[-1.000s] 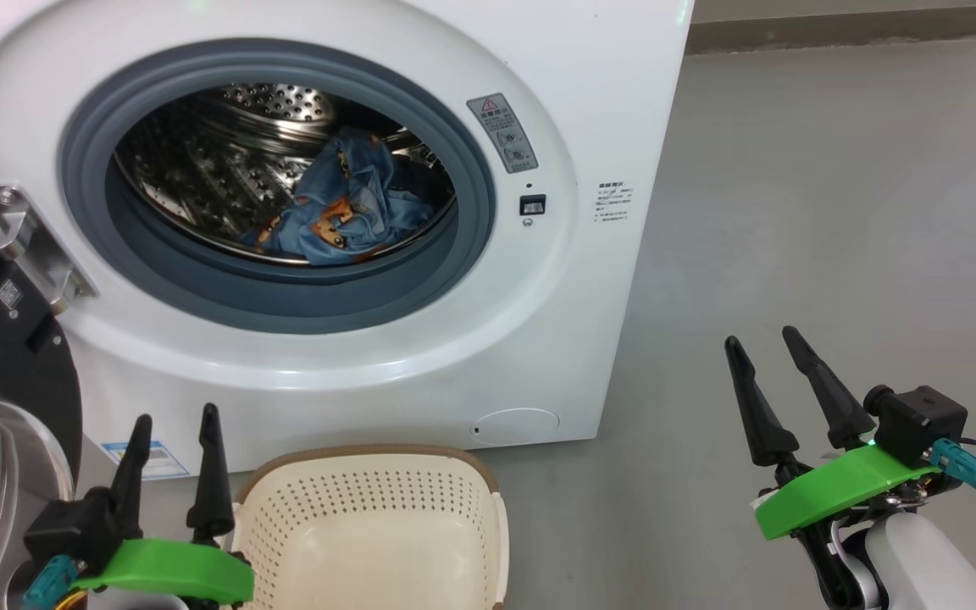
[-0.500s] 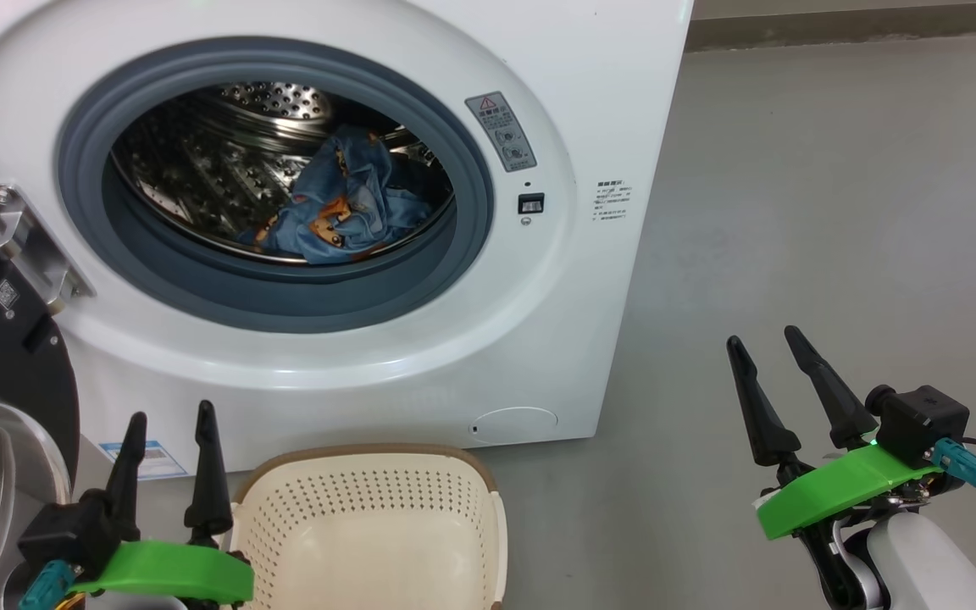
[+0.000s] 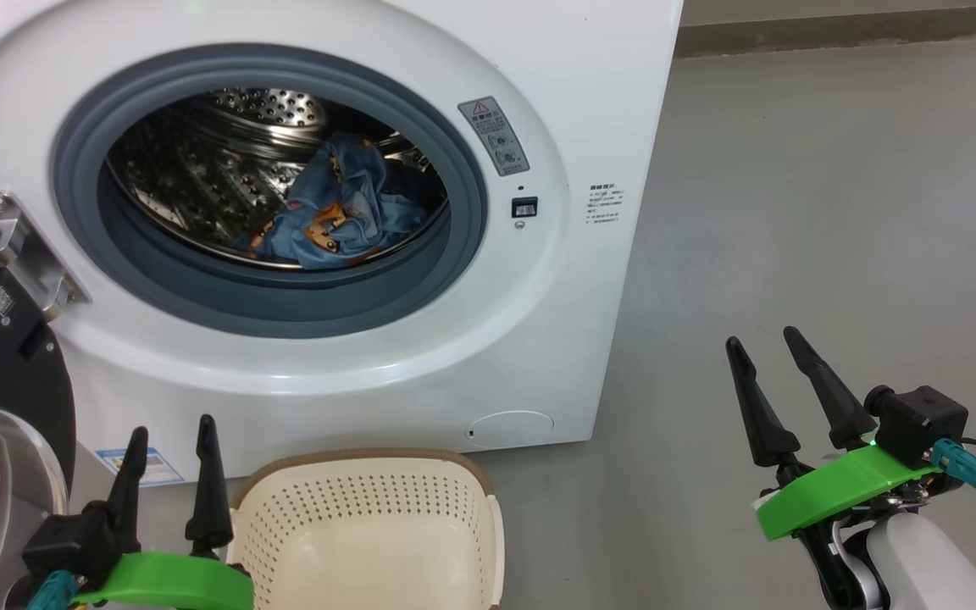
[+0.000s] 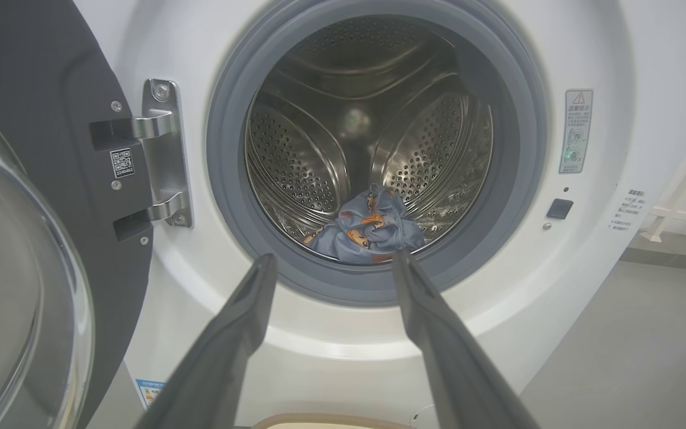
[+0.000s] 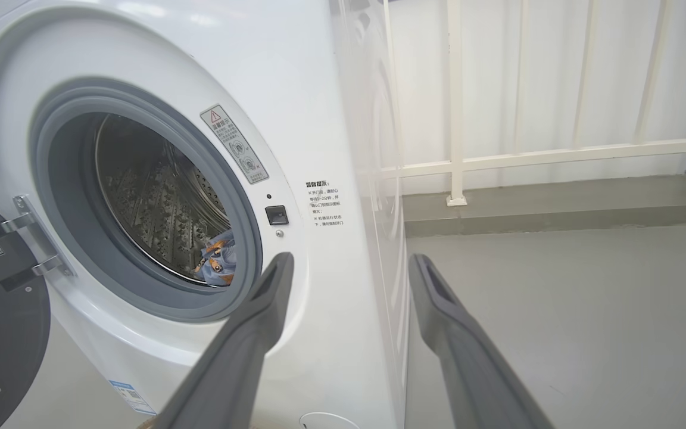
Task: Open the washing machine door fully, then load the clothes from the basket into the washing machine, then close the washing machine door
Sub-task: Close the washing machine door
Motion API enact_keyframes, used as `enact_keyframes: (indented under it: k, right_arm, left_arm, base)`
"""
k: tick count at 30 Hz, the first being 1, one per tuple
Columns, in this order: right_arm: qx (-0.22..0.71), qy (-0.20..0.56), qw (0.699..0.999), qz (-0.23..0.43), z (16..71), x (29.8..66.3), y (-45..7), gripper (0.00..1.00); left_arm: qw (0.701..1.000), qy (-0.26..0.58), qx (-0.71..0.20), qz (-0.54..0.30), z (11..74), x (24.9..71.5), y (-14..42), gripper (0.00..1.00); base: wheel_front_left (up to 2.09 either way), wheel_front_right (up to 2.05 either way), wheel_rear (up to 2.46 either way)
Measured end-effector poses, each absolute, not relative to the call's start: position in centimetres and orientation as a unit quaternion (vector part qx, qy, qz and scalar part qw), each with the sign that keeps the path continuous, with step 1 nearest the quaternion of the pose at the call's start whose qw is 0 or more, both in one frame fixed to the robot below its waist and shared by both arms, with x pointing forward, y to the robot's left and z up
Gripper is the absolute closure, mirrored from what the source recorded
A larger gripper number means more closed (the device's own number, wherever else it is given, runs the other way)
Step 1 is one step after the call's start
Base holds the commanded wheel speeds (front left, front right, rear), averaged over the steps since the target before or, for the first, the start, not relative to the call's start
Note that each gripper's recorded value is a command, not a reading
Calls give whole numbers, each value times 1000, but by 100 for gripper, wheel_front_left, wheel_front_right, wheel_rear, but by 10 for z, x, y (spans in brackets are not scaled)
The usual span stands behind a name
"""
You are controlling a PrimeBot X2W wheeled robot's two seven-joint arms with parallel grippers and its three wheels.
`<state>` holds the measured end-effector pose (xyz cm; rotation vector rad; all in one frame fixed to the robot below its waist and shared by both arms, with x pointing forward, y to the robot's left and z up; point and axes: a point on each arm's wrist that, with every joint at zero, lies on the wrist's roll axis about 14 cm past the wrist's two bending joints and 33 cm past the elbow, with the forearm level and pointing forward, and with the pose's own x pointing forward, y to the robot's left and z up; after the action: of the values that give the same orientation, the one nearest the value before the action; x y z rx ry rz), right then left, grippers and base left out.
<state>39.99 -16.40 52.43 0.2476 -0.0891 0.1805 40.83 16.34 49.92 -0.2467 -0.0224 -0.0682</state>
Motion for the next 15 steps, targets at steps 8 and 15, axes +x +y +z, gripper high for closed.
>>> enact_keyframes:
  k: [8, 15]
  right_arm:
    - [123, -44, 987, 90, 524, 400, -164, 0]
    - [123, -46, 987, 90, 526, 399, -164, 0]
  left_arm:
    - [992, -8, -121, -35, 498, 408, 163, 0]
    - [992, -9, -119, -36, 499, 408, 164, 0]
  base:
    - [0, 0, 0]
    - [0, 0, 0]
